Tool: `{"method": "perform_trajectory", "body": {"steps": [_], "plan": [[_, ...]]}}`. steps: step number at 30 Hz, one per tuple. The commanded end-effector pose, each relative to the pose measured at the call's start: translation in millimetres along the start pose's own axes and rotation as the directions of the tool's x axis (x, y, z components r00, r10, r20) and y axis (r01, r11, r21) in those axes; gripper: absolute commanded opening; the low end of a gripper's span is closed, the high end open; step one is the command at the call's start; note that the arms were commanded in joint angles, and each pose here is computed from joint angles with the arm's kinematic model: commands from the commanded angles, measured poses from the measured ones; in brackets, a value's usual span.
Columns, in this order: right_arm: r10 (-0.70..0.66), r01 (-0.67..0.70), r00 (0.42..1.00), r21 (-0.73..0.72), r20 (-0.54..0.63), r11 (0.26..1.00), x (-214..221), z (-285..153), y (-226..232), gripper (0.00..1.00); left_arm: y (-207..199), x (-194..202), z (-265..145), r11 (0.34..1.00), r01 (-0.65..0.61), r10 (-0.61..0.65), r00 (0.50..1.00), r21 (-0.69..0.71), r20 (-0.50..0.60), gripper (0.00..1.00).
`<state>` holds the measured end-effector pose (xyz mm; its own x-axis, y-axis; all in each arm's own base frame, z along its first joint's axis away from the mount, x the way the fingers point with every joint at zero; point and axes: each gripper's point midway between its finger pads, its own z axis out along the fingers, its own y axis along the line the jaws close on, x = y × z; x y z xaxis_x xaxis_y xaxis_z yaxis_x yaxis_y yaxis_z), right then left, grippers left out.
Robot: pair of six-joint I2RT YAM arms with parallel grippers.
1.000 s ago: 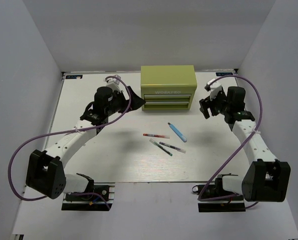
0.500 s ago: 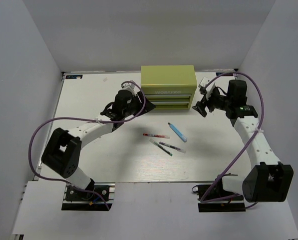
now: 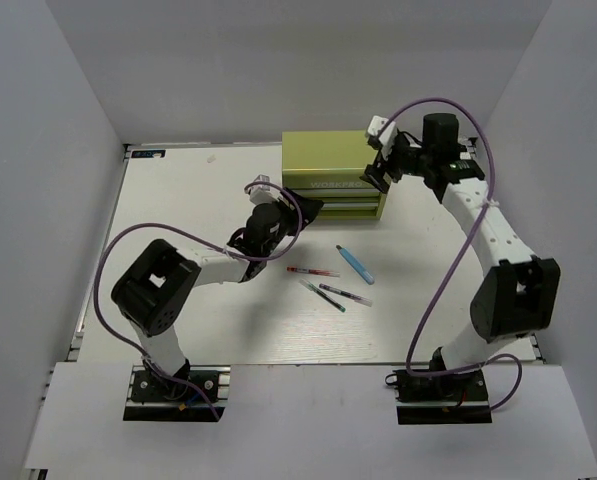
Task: Sort the stationery into containers
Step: Open the drawer in the storage box.
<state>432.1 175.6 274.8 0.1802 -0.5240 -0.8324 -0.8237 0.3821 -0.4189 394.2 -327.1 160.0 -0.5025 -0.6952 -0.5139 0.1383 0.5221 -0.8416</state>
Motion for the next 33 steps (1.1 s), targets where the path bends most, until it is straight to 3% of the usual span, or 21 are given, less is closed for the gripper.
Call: {"method": "perform_trajectory", "body": {"steps": [1, 8, 15, 33], "plan": [[-0.023, 0.022, 0.998, -0.024, -0.061, 0.999, 10.1, 13.3, -3.6, 0.83, -19.6, -21.1, 12.1, 0.995, 0.077, -0.086, 0.987, 0.069, 0.138, 0.71], [-0.065, 0.061, 0.995, -0.058, -0.074, 0.996, 15.5, 27.3, -4.2, 0.81, -18.0, -23.3, 27.8, 0.983, 0.166, -0.18, 0.965, 0.083, 0.193, 0.71], [-0.038, 0.03, 0.992, -0.07, -0.122, 0.997, 30.4, 38.5, -4.7, 0.7, -13.1, -18.9, 42.7, 0.963, 0.247, -0.264, 0.939, 0.105, 0.22, 0.7], [-0.025, 0.006, 0.988, -0.124, -0.15, 0.992, 37.0, 40.3, -0.6, 0.62, -6.1, -2.3, 72.4, 0.934, 0.327, -0.354, 0.901, 0.144, 0.25, 0.65]]}}
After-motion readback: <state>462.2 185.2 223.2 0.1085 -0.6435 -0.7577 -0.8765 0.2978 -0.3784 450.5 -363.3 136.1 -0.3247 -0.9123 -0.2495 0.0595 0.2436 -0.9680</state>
